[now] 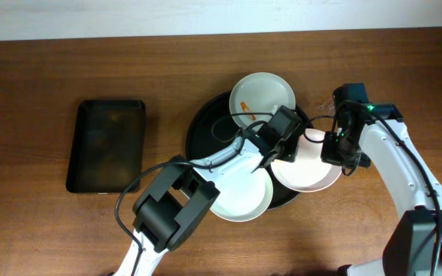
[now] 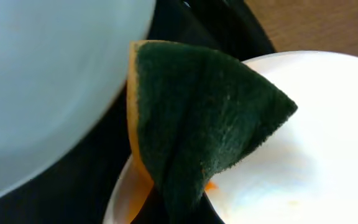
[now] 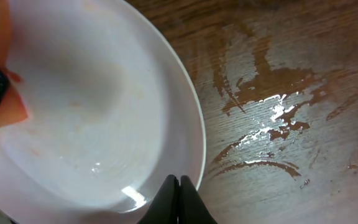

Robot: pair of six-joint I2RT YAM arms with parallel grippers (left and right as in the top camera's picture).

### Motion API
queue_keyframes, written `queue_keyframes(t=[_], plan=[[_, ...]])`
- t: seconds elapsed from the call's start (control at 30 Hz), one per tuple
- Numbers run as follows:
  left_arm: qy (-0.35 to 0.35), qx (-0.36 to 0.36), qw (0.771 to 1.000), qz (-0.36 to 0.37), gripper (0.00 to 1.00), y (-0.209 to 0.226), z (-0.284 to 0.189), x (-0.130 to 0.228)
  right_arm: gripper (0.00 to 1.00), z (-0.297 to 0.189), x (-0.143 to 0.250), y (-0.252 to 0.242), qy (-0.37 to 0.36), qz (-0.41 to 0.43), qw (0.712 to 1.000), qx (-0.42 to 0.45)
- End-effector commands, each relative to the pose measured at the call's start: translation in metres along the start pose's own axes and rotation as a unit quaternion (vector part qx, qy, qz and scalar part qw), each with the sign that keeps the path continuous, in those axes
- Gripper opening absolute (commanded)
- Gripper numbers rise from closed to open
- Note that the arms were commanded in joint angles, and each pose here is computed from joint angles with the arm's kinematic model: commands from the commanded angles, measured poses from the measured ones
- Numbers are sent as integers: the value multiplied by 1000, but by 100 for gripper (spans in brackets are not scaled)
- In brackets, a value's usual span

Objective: Clean dirty plates on tray and stack at the side
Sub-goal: 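Scrub the tilted right plate with the sponge held in the left gripper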

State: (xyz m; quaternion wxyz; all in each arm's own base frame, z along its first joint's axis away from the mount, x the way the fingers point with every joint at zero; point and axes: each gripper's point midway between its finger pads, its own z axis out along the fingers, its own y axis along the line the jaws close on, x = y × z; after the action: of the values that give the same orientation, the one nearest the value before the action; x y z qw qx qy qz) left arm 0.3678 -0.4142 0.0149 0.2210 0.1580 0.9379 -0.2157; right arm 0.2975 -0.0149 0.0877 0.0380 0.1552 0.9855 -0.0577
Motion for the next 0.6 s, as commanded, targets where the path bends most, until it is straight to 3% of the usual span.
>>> queue_keyframes(t=[0.0, 0.27, 0.3, 0.37, 0.47, 0.57], plan=[[9, -43, 999, 9, 0, 22, 18, 15, 4, -5, -1, 3, -7, -3, 1000, -8], [-24, -22, 999, 16, 0, 8, 13, -7, 6, -4, -3, 3, -12, -1, 1000, -9], [-26, -17, 999, 25, 0, 4, 11, -9, 14, -2, -4, 4, -14, -1, 1000, -10], [-37, -9, 998, 48, 0, -8, 2, -19, 46, -1, -9, 0, -27, 2, 1000, 0], [-52, 2, 997, 59, 0, -22, -13, -30, 64, -1, -17, 0, -44, 5, 999, 1], [-53, 4, 997, 60, 0, -26, -20, -31, 66, 5, -17, -4, -42, 14, 999, 1]])
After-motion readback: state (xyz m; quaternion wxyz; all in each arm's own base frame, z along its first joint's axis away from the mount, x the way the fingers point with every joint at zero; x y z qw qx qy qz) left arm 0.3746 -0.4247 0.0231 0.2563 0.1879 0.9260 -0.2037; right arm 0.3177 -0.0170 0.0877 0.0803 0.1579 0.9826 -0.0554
